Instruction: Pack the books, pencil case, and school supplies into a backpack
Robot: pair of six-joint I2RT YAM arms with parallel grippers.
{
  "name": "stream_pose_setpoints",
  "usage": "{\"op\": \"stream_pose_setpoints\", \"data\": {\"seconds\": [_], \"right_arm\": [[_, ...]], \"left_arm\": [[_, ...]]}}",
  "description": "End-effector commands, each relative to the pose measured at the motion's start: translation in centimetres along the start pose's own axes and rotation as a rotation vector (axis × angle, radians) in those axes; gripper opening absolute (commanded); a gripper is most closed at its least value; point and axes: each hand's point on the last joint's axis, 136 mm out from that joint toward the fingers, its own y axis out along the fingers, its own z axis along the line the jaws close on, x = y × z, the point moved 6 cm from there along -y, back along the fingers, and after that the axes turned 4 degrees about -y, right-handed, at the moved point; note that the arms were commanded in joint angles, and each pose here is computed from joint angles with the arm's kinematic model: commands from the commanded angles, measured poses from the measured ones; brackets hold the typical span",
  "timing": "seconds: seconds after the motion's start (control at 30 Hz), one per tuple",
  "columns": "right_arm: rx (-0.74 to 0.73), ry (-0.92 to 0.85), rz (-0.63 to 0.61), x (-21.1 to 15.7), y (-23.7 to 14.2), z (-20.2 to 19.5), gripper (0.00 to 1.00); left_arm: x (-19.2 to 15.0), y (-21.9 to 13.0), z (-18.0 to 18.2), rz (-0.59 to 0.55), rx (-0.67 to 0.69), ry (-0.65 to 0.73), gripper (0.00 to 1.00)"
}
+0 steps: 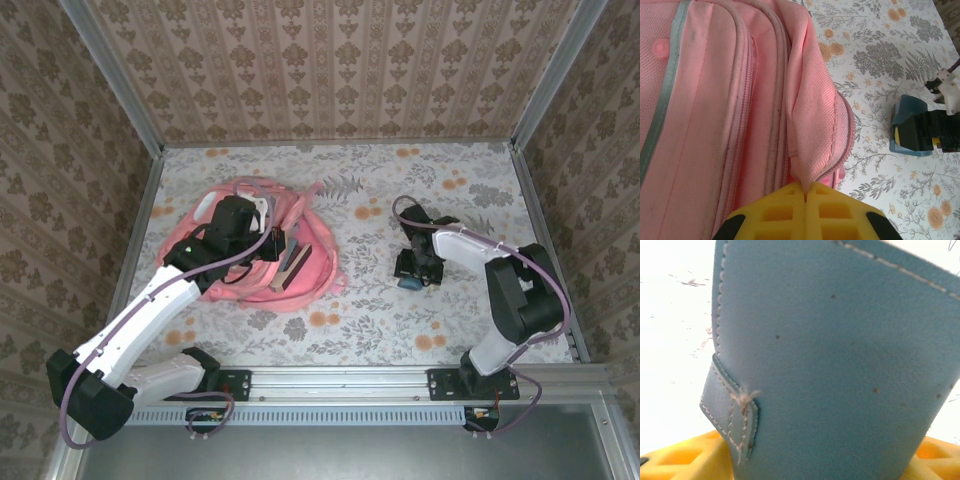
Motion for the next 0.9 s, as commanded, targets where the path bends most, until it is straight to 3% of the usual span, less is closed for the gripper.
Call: {"op": "stream_pose_setpoints", "data": {"seconds": [0.0,0.17,0.5,0.87], "right_arm": [[0.017,-0.013,-0.064,0.2,-2.3,0.3,0.56],[0.124,-0.037,-0.132,0.7,-5.2,2.2,0.45],[0.414,-0.144,-0.214,1.1,-10.8,11.6,0.49],[0.637,-0.286,-0.136,-0.2,-10.7,25.0,0.49]], "left_arm": [[2.4,-1.1,-0.8,-0.102,-0.02,0.011,0.0],[2.9,-1.3,-0.7,-0.118,-0.014,0.005,0.0],[3.7,-1.6,-0.7,-0.149,-0.012,-0.008,0.0],[5.4,-3.2,-0.8,-0.246,0.006,-0.026,0.0]]}}
